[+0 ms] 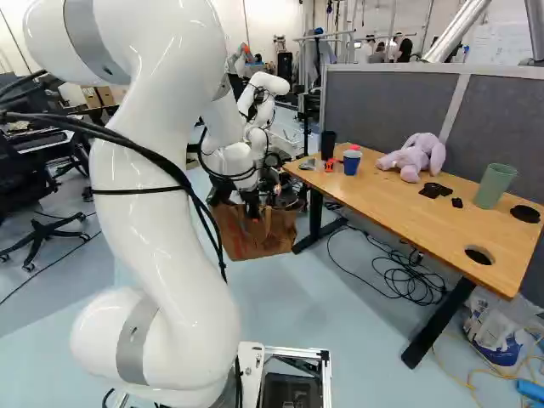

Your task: Pick up the bag on the ground and place it on the table

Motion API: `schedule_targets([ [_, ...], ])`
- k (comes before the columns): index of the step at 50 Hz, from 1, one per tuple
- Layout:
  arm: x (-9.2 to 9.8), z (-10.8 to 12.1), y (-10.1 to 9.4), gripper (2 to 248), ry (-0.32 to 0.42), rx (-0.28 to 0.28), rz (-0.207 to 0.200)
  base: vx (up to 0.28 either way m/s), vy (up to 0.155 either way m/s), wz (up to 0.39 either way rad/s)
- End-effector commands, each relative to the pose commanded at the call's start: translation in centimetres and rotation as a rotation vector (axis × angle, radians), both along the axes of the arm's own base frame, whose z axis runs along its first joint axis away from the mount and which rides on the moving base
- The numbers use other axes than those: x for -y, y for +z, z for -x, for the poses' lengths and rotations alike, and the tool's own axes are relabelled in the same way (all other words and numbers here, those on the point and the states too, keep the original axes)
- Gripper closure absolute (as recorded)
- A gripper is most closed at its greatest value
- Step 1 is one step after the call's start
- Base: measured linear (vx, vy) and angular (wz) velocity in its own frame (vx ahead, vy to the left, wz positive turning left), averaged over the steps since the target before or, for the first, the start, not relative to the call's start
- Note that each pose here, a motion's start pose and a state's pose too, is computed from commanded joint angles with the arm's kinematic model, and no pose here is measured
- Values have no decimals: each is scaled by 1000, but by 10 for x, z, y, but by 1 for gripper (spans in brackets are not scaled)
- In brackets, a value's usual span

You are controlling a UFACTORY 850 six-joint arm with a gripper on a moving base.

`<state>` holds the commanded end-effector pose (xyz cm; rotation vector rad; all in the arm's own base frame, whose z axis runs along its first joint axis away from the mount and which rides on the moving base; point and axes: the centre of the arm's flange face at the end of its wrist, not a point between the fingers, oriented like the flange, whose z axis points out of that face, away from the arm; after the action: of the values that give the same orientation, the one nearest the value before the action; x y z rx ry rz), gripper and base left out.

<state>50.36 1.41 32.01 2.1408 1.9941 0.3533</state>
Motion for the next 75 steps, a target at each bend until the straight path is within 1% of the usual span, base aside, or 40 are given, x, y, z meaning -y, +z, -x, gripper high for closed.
schedule_targets([
  [75, 0, -20, 97, 232, 9, -60, -19, 0, 0, 0],
])
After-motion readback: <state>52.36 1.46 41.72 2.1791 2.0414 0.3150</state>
